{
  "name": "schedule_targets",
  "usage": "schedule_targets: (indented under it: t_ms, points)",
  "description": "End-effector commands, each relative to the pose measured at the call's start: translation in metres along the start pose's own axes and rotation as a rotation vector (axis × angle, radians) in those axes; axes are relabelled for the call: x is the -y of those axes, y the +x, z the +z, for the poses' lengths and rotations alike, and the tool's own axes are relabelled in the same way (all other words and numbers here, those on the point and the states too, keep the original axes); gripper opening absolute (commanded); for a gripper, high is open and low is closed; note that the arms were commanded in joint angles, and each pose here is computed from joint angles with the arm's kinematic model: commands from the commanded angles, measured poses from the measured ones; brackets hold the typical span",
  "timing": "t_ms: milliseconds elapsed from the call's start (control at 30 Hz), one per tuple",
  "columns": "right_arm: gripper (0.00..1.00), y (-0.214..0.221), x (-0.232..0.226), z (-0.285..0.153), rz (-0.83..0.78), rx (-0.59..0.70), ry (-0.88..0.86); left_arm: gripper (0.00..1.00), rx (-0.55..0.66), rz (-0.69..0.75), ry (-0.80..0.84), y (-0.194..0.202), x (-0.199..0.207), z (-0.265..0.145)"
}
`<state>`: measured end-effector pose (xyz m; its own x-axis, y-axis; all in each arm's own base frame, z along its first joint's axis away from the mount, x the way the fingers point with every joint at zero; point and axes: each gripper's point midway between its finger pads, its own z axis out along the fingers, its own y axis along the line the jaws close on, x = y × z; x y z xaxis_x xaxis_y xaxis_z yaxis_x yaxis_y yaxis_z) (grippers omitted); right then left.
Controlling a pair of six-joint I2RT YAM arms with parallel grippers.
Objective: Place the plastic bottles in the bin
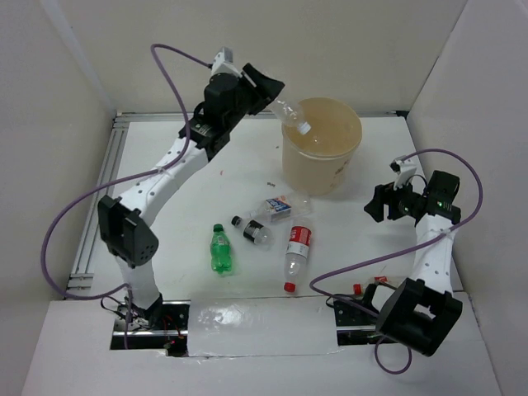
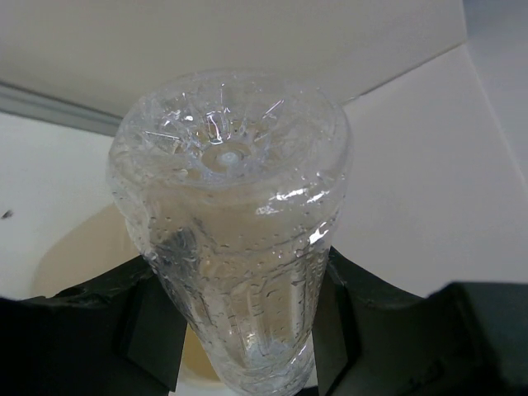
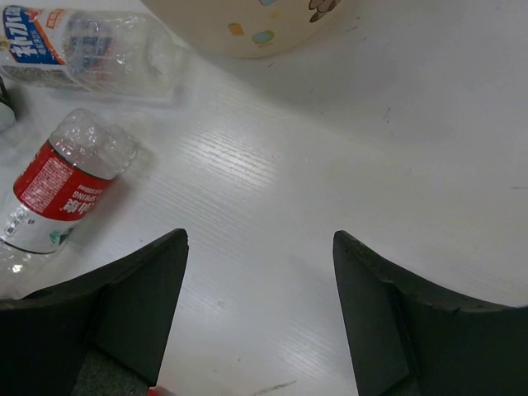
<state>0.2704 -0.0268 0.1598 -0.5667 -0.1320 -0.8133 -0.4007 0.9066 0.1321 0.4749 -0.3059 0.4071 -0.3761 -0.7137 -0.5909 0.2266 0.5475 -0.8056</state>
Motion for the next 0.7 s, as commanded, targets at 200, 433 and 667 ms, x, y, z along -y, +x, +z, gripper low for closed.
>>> schedule_targets:
  t_ms: [200,433,667]
  points:
    - [0.88,0.006,-0.014,-0.015,-0.249,-0.036,-0.049,0.76,-0.026,0.252,0.079,0.049,0.032,0.058]
    - [0.91,0.006,-0.015,-0.020,-0.331,-0.052,-0.054,1.00,-0.038,0.321,0.080,0.057,0.029,0.060]
    - [0.92,0.006,-0.010,-0.029,-0.440,-0.090,-0.031,1.00,0.027,0.451,0.189,0.025,0.078,0.022]
